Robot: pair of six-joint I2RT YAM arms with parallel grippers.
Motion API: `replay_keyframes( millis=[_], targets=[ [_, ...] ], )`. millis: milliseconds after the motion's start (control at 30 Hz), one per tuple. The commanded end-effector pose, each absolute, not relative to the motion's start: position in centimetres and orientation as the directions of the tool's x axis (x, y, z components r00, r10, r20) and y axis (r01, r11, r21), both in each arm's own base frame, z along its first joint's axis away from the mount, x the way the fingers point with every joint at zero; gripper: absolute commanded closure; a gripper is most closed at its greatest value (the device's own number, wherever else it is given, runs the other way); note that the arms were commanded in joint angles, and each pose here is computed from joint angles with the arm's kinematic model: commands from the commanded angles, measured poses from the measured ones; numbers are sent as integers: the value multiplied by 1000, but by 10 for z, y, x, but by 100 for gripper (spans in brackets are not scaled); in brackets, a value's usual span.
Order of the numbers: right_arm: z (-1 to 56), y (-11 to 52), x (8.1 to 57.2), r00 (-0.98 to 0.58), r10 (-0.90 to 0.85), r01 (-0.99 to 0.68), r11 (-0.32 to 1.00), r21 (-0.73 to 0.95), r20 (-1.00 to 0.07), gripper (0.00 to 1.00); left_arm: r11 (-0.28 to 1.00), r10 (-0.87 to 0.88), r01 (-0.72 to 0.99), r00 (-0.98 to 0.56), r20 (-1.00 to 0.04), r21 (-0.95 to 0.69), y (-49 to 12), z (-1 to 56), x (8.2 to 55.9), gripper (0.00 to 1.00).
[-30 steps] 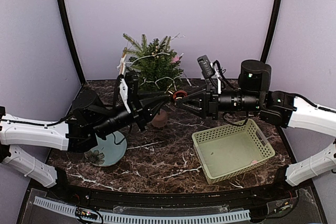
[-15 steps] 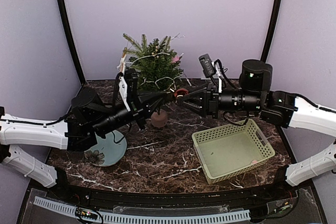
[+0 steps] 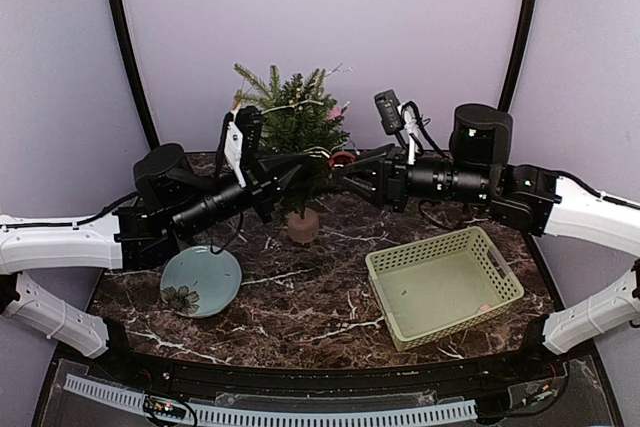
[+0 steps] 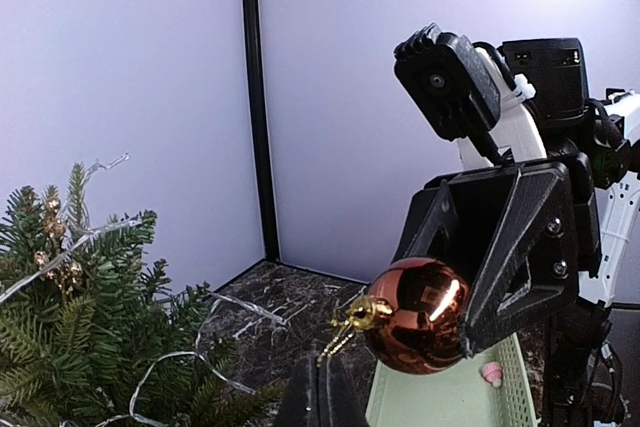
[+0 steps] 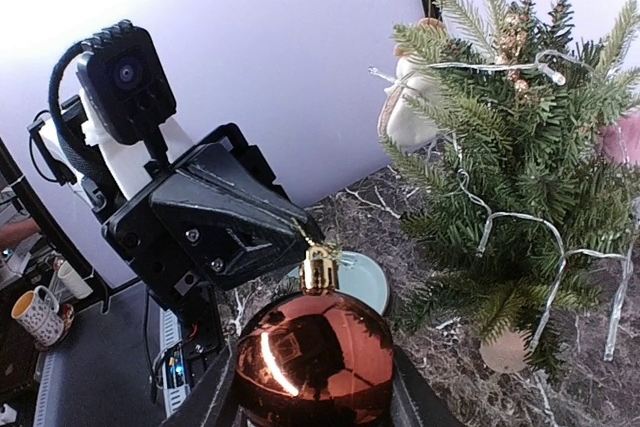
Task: Decorate the small christmas tree
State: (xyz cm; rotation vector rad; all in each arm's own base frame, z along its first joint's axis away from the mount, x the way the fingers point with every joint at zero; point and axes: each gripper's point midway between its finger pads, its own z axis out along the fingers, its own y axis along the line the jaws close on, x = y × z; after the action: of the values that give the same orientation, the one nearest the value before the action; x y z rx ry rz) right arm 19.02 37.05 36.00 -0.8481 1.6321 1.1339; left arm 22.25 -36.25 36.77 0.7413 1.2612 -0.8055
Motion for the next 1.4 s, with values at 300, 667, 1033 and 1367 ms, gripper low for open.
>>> replay_keyframes(
  millis=[300, 667, 1033, 1367],
  targets=[
    [399, 391, 235, -212, 23, -888, 413, 202, -977, 76, 646, -68, 760, 151, -986, 72, -343, 403, 254, 100],
    [397, 409, 264, -224, -17, -856, 482, 189, -974, 76, 717, -43, 696, 104, -994, 42, -330, 396, 278, 100],
    [393, 413, 281, -235, -26, -827, 531, 185, -972, 77, 749, -55, 662, 79, -995, 11, -320, 394, 292, 100],
    [392, 414, 289, -237, -27, -812, 554, 183, -971, 77, 742, -50, 670, 67, -997, 8, -329, 393, 303, 100]
  ],
)
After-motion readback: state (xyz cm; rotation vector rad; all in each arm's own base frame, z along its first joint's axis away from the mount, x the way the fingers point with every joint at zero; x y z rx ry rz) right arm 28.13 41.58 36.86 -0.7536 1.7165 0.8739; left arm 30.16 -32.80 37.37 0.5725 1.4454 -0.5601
